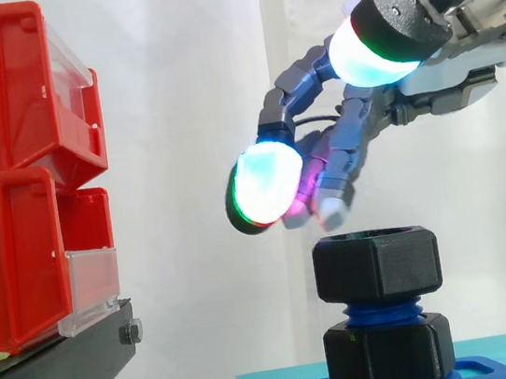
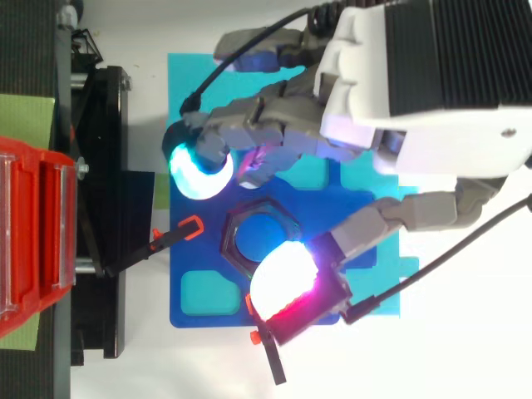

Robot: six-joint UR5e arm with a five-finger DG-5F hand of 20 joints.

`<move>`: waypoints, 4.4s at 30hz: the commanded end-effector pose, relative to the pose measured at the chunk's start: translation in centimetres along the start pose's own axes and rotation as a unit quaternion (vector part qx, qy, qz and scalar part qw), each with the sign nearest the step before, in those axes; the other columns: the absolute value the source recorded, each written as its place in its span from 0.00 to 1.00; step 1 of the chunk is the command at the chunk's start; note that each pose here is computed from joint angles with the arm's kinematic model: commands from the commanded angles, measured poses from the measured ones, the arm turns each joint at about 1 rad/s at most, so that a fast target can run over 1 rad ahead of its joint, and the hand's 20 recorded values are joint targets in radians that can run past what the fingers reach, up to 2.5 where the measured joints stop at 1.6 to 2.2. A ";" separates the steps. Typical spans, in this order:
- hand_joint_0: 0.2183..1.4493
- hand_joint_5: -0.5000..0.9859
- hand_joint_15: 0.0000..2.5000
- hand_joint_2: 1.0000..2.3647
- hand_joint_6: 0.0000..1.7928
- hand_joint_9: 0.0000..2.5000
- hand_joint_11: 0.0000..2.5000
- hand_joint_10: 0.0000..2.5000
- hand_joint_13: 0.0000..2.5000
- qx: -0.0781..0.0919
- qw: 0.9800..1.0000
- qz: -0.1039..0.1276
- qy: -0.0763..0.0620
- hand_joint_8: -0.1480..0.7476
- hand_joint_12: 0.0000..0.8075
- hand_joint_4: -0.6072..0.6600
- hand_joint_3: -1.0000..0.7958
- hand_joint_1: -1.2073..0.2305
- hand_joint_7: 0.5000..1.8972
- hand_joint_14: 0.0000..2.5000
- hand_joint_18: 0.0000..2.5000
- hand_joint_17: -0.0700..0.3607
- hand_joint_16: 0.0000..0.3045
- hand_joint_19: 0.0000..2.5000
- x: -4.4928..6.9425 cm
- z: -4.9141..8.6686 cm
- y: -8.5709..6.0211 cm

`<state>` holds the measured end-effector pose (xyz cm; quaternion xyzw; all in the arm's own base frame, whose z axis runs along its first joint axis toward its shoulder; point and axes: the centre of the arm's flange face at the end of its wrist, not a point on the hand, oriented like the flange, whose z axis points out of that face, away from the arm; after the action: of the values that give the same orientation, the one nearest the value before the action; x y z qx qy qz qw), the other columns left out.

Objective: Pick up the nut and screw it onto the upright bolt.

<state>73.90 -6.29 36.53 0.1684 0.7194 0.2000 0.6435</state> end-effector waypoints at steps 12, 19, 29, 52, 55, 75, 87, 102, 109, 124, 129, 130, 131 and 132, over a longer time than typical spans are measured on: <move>0.20 0.21 0.00 0.00 0.28 0.24 0.00 0.00 0.11 -0.011 1.000 -0.001 -0.003 0.44 0.40 0.62 0.28 0.51 0.08 0.00 0.00 0.36 0.12 0.00 3.1 0.5 0.8; 0.20 0.22 0.00 0.00 0.28 0.24 0.00 0.00 0.12 -0.014 1.000 -0.001 -0.008 0.45 0.41 0.63 0.28 0.51 0.09 0.00 0.00 0.36 0.13 0.00 3.1 0.5 0.7; 0.18 0.21 0.00 0.00 0.28 0.20 0.00 0.00 0.09 -0.012 1.000 -0.001 -0.006 0.45 0.42 0.61 0.28 0.49 0.08 0.00 0.00 0.38 0.14 0.00 2.9 0.4 0.6; 0.14 0.17 0.00 0.00 0.28 0.00 0.00 0.00 0.00 -0.012 1.000 0.000 -0.012 0.43 0.44 0.54 0.28 0.67 0.05 0.00 0.00 0.45 0.18 0.00 2.8 0.5 0.3; 0.14 0.15 0.00 0.00 0.28 0.00 0.00 0.00 0.00 -0.012 1.000 0.000 -0.012 0.42 0.44 0.51 0.28 0.69 0.01 0.00 0.00 0.46 0.19 0.00 2.8 0.5 0.3; 0.16 0.18 0.00 0.00 0.28 0.00 0.00 0.00 0.05 -0.015 1.000 0.000 -0.015 0.44 0.37 0.60 0.28 0.58 0.06 0.00 0.00 0.37 0.13 0.00 3.8 0.5 -0.4; 0.16 0.20 0.00 0.00 0.28 0.03 0.00 0.00 0.07 -0.009 1.000 0.000 0.000 0.45 0.36 0.62 0.28 0.59 0.09 0.00 0.00 0.35 0.12 0.00 5.1 0.0 -1.3; 0.18 0.22 0.00 0.00 0.28 0.08 0.00 0.00 0.11 -0.006 1.000 0.000 0.002 0.46 0.33 0.63 0.28 0.59 0.11 0.00 0.02 0.33 0.11 0.00 5.0 -0.1 -1.9; 0.20 0.25 0.00 0.00 0.28 0.18 0.00 0.00 0.18 -0.006 1.000 0.000 0.002 0.47 0.30 0.67 0.28 0.58 0.19 0.00 0.07 0.29 0.08 0.00 4.6 -0.3 -2.5; 0.21 0.31 0.00 0.00 0.28 0.24 0.00 0.00 0.24 -0.007 1.000 -0.006 -0.012 0.47 0.29 0.66 0.28 0.58 0.58 0.00 0.11 0.27 0.07 0.00 3.5 -0.4 -4.0; 0.22 0.34 0.00 0.00 0.30 0.36 0.00 0.00 0.31 -0.003 1.000 -0.013 -0.014 0.47 0.30 0.66 0.28 0.59 0.63 0.00 0.14 0.26 0.06 0.00 2.9 -0.6 -5.1; 0.22 0.35 0.00 0.00 0.30 0.40 0.00 0.00 0.32 -0.003 1.000 -0.013 -0.015 0.48 0.30 0.65 0.28 0.59 0.63 0.00 0.15 0.26 0.06 0.00 2.6 -0.7 -5.3; 0.22 0.35 0.00 0.00 0.30 0.43 0.00 0.00 0.33 -0.002 1.000 -0.013 -0.015 0.48 0.29 0.63 0.28 0.59 0.62 0.00 0.16 0.26 0.06 0.00 2.6 -0.8 -5.7; 0.23 0.37 0.00 0.00 0.31 0.49 0.00 0.00 0.36 -0.002 1.000 -0.014 -0.014 0.47 0.27 0.60 0.28 0.59 0.62 0.00 0.19 0.25 0.06 0.00 2.5 -0.8 -5.7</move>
<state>73.00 -9.34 31.56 0.1605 0.7117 0.1924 0.6563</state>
